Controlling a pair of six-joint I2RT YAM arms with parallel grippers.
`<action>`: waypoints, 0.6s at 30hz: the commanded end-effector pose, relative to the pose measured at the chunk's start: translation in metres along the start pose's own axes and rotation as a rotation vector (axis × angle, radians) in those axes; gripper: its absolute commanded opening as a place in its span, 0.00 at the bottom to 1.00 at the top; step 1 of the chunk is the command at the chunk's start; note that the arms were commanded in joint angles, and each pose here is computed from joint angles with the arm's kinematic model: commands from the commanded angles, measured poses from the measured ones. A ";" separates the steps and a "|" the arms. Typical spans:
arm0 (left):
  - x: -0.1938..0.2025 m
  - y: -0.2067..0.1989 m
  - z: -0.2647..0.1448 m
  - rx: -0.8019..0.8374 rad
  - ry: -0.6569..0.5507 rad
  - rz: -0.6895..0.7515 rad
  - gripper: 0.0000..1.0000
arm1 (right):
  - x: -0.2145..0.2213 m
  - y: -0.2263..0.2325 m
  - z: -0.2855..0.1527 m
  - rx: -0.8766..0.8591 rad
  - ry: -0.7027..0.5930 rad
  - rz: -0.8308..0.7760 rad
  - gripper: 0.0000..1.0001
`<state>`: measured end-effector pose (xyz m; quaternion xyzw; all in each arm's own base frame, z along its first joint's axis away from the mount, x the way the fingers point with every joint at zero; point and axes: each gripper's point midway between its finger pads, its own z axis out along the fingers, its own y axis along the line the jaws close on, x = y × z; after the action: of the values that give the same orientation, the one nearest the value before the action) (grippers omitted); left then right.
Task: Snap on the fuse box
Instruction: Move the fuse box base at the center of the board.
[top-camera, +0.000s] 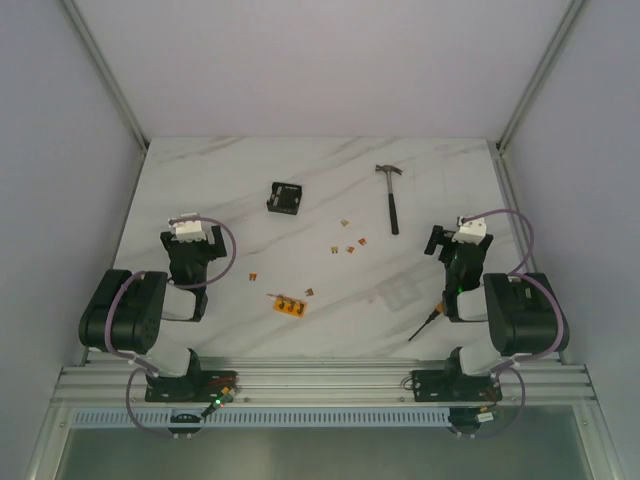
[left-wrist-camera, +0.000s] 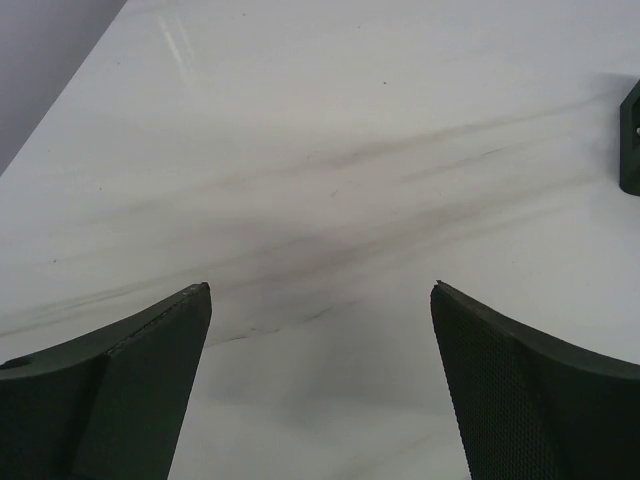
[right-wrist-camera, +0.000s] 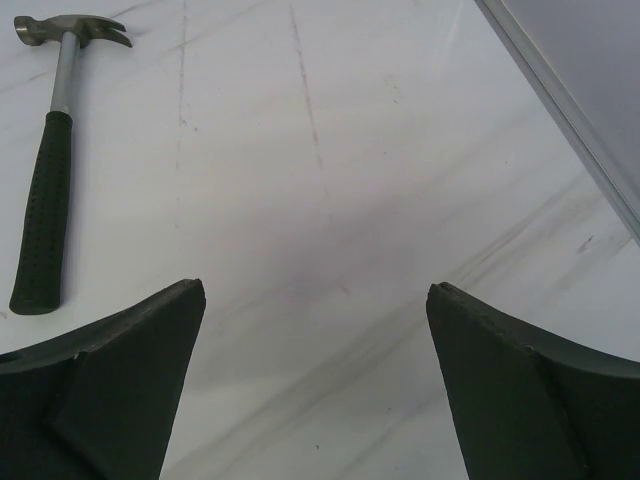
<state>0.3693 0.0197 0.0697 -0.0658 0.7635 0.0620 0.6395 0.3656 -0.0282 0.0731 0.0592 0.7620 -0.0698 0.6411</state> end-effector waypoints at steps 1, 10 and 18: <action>-0.014 -0.002 0.004 0.018 -0.046 0.006 1.00 | -0.021 0.001 0.006 -0.001 -0.069 0.022 1.00; -0.014 -0.002 0.003 0.018 -0.047 0.006 1.00 | -0.022 0.000 0.006 -0.001 -0.074 0.020 1.00; -0.029 -0.002 0.018 -0.027 0.096 -0.018 1.00 | -0.040 0.019 0.007 -0.096 0.014 0.005 1.00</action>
<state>0.3778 0.0198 0.0761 -0.0672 0.7751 0.0643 0.6249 0.3740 -0.0201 0.0878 0.0425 0.7667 -0.0536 0.6383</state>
